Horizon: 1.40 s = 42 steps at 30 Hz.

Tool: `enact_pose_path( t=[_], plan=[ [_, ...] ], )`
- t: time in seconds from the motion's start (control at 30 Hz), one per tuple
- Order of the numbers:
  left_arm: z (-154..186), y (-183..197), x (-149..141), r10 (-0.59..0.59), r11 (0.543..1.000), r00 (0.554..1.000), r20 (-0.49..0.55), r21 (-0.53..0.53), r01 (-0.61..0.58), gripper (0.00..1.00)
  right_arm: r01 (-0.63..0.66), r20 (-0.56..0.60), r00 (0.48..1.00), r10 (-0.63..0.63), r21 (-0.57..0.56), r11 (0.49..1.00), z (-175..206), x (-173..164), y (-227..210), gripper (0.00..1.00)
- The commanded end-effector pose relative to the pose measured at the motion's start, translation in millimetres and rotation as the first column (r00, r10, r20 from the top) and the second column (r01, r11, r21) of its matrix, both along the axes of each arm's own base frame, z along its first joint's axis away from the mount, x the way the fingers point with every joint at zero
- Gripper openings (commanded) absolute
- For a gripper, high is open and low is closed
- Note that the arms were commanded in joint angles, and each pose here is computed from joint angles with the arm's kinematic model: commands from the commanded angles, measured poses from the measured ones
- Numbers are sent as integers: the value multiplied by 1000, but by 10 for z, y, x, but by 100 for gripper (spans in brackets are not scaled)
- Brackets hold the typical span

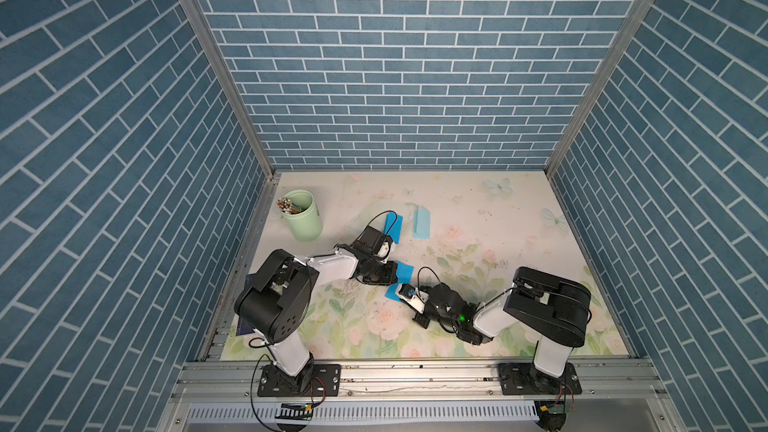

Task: Fold the square paper along the opposite sides
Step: Smooth out the paper at the center of the board.

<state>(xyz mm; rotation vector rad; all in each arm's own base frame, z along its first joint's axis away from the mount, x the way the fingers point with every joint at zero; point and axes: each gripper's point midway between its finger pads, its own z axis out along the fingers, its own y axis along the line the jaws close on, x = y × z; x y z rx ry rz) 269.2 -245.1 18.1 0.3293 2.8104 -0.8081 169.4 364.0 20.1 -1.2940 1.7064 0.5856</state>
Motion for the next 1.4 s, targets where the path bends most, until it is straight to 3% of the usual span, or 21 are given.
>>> enact_pose_path(
  t=[0.0,0.2,0.3,0.37,0.47,0.7,0.93,1.37],
  plan=[
    [-363,343,-220,34,986,997,-75,165,-21,0,-62,-134,990,36,-197,979,-534,-337,-342,0],
    [-367,335,-220,39,987,996,-79,158,-26,0,-58,-136,990,31,-196,979,-522,-370,-356,0],
    [-371,327,-237,56,988,994,-92,149,-42,0,33,-51,998,-35,-37,999,82,-152,-202,0],
    [-327,304,-251,84,990,991,-100,123,-71,0,169,44,984,-173,95,981,586,178,-223,0],
    [-203,250,-236,157,987,983,-94,62,-151,0,269,44,959,-280,173,947,822,588,-326,0],
    [-79,189,-220,288,957,953,-94,-7,-290,0,280,4,959,-283,123,952,529,995,-22,0],
    [-94,141,-220,286,958,954,-95,3,-287,0,254,-56,967,-250,84,964,215,1003,149,0],
    [-80,163,-226,277,961,957,-82,15,-276,0,325,-80,940,-333,-92,941,-389,1005,-61,0]
  ],
)
